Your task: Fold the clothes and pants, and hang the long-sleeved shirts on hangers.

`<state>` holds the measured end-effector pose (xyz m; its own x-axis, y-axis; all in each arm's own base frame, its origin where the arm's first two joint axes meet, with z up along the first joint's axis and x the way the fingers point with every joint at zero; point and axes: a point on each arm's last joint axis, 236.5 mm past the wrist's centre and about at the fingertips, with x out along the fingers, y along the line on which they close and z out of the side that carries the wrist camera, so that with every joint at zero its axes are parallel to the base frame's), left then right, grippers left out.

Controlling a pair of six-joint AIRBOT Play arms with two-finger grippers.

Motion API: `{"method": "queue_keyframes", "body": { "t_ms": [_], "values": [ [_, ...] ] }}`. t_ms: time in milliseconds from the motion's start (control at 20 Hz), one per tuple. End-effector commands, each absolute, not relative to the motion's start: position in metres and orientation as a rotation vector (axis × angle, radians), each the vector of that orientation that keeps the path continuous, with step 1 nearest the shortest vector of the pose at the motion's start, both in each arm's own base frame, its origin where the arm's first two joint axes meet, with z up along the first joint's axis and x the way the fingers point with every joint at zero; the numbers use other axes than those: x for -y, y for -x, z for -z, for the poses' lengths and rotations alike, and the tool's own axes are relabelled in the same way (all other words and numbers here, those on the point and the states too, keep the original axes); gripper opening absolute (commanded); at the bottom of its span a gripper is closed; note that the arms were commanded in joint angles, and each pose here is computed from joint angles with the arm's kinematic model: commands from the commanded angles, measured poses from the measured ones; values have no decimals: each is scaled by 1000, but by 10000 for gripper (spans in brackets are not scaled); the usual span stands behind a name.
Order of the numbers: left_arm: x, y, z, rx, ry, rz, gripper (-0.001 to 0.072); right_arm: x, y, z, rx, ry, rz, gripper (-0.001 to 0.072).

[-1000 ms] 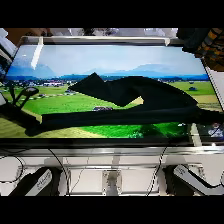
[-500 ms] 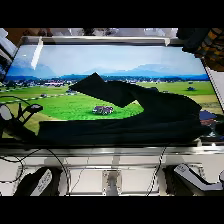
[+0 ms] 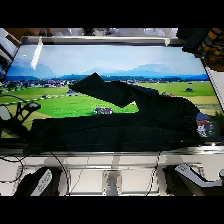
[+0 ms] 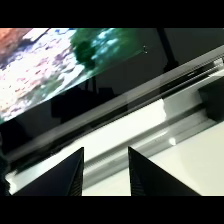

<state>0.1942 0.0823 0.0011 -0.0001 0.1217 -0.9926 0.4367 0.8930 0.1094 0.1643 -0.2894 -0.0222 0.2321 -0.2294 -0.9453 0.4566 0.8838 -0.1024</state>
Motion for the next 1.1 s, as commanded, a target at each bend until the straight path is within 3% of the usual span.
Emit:
{"method": "queue_keyframes", "body": {
  "t_ms": [0,150,300,400,750,900,1050],
  "values": [
    [-51,-276,-30,-1215,-361,267,273,285,-191,14,-1127,-294,468,313],
    [-12,-334,-46,-1073,-295,346,274,267,-229,3,-999,-388,404,313],
    [45,-384,-21,-1080,-371,495,278,224,-282,-14,-888,-475,252,292],
    [83,-425,-5,-1051,-429,560,371,182,-308,-20,-888,-456,101,23],
    [132,-535,3,-966,-456,591,372,89,-345,-20,-948,-331,-157,17],
    [120,-548,13,-976,-532,576,372,70,-349,-20,-957,-306,-207,17],
    [111,-534,39,-1045,-681,674,372,65,-350,-20,-960,-300,-220,17]
  ]
}}
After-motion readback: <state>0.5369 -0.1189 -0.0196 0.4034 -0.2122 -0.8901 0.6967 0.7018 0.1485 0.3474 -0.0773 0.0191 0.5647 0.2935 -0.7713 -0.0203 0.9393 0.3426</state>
